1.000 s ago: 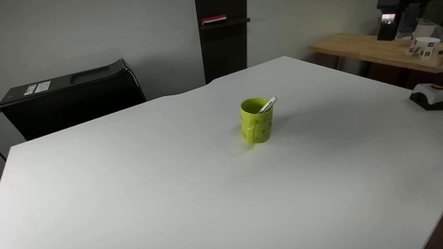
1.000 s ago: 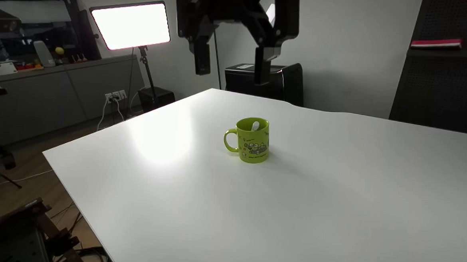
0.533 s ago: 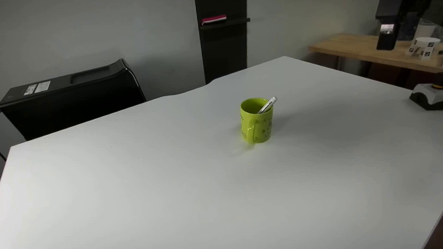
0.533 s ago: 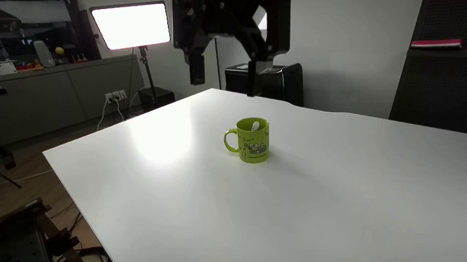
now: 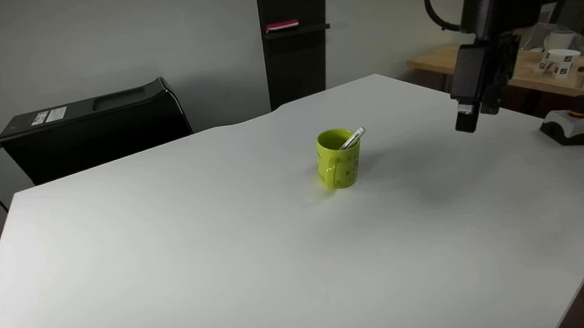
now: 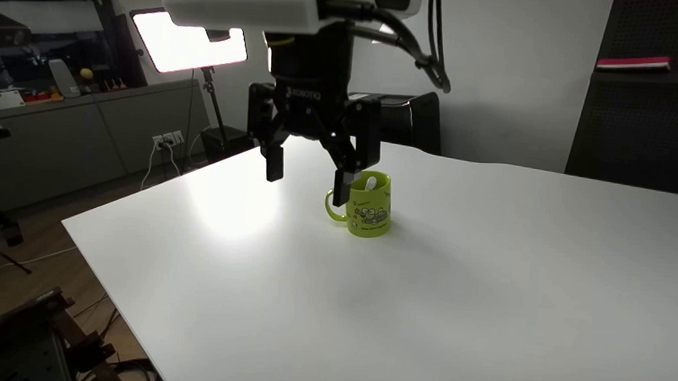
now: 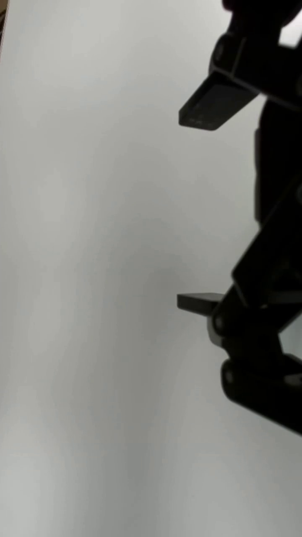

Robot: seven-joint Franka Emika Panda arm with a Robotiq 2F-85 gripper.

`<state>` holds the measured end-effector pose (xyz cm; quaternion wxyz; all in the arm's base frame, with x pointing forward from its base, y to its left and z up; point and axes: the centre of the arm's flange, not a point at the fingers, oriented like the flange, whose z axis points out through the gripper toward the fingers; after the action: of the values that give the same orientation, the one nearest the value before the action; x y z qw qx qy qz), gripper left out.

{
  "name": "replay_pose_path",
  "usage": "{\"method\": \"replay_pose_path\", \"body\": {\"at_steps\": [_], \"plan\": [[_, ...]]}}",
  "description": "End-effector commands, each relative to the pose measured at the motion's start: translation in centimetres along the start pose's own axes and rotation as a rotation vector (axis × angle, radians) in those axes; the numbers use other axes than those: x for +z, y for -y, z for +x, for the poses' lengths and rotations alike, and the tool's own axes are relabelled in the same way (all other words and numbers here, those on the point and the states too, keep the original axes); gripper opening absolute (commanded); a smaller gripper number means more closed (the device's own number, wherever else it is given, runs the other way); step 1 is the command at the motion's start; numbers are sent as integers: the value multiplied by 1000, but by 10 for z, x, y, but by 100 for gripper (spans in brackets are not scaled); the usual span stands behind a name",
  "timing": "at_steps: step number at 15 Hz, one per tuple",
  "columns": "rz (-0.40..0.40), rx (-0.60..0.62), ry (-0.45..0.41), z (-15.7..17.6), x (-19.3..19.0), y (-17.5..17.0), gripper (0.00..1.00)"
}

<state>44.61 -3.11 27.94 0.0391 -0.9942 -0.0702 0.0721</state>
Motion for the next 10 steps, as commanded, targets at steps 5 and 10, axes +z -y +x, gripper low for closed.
{"method": "replay_pose_path", "body": {"at_steps": [5, 10], "plan": [[-22, -91, -134, 58, 30, 7, 100], [-51, -127, -228, 77, 32, 18, 100]]}}
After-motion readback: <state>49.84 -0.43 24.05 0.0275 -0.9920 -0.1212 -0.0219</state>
